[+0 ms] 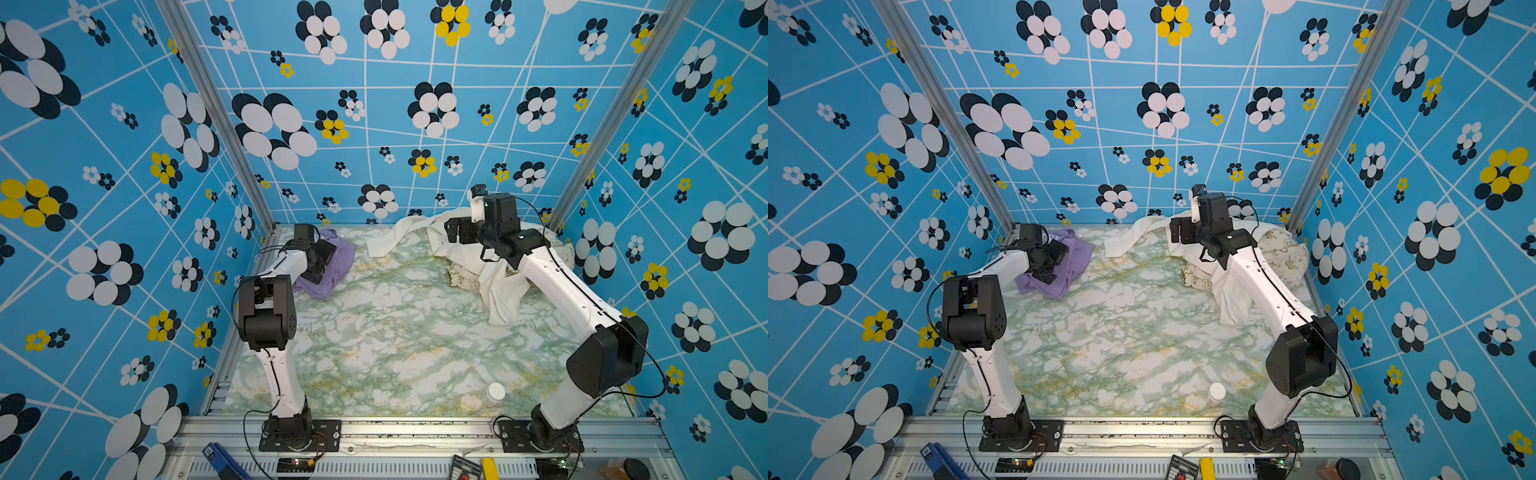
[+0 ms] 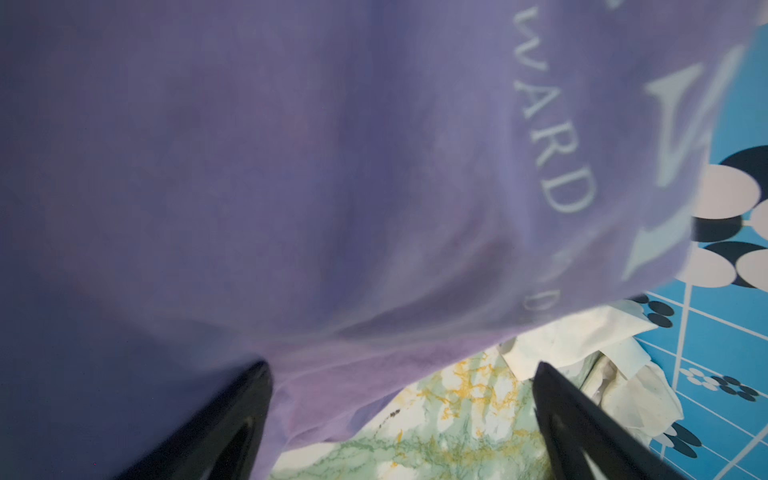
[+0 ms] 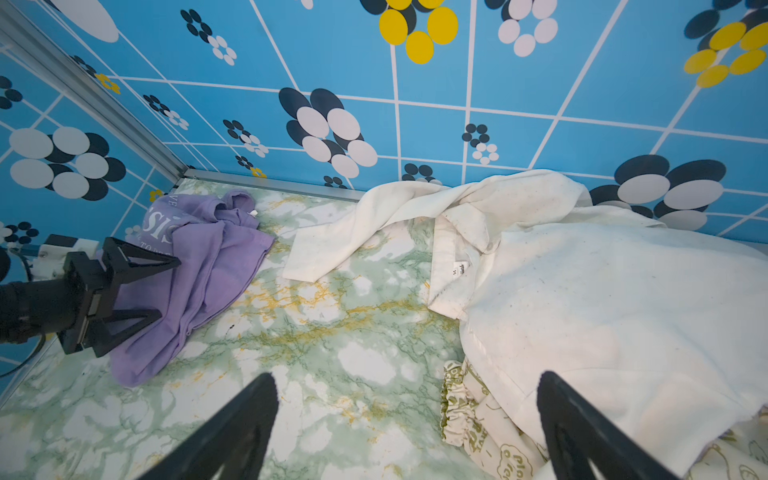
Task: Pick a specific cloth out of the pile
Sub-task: 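Open the left gripper and draw it back from the purple shirt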
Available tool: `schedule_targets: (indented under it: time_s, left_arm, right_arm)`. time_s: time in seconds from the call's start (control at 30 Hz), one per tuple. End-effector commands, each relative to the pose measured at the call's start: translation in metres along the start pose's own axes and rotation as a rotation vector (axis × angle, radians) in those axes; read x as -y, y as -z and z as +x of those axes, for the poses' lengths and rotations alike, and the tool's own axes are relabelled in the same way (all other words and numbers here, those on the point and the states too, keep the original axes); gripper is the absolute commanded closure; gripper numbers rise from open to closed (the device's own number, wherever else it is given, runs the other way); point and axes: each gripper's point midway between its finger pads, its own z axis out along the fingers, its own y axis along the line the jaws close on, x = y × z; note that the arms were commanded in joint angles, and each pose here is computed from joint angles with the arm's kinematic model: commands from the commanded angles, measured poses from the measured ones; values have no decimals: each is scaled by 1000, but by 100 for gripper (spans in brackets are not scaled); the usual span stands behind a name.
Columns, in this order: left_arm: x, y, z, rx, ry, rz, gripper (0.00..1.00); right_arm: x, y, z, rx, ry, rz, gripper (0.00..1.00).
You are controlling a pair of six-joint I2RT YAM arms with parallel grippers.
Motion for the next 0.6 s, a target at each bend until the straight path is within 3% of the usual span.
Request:
schedule_targets:
  time_s: [0.0,0.13,0.23,0.37,0.57]
  left_arm:
    - [-22,-21,22,-61,19,-52,1]
    - [-28,-21,26,-77,5,-69,1]
    - [-12,-5,16,-39,-55,-45,1]
    - [32,39,-4,48,-195,27,1]
    - [81,130,-32,304,-428,123,1]
  right_arm:
    - [9,8,7,-20,11,32,1]
    - [10,5,8,-23,10,33,1]
    - [11,3,8,-24,3,40,1]
    - [16,2,10,-26,-18,49,1]
    - [32,3,21,-24,-47,74,1]
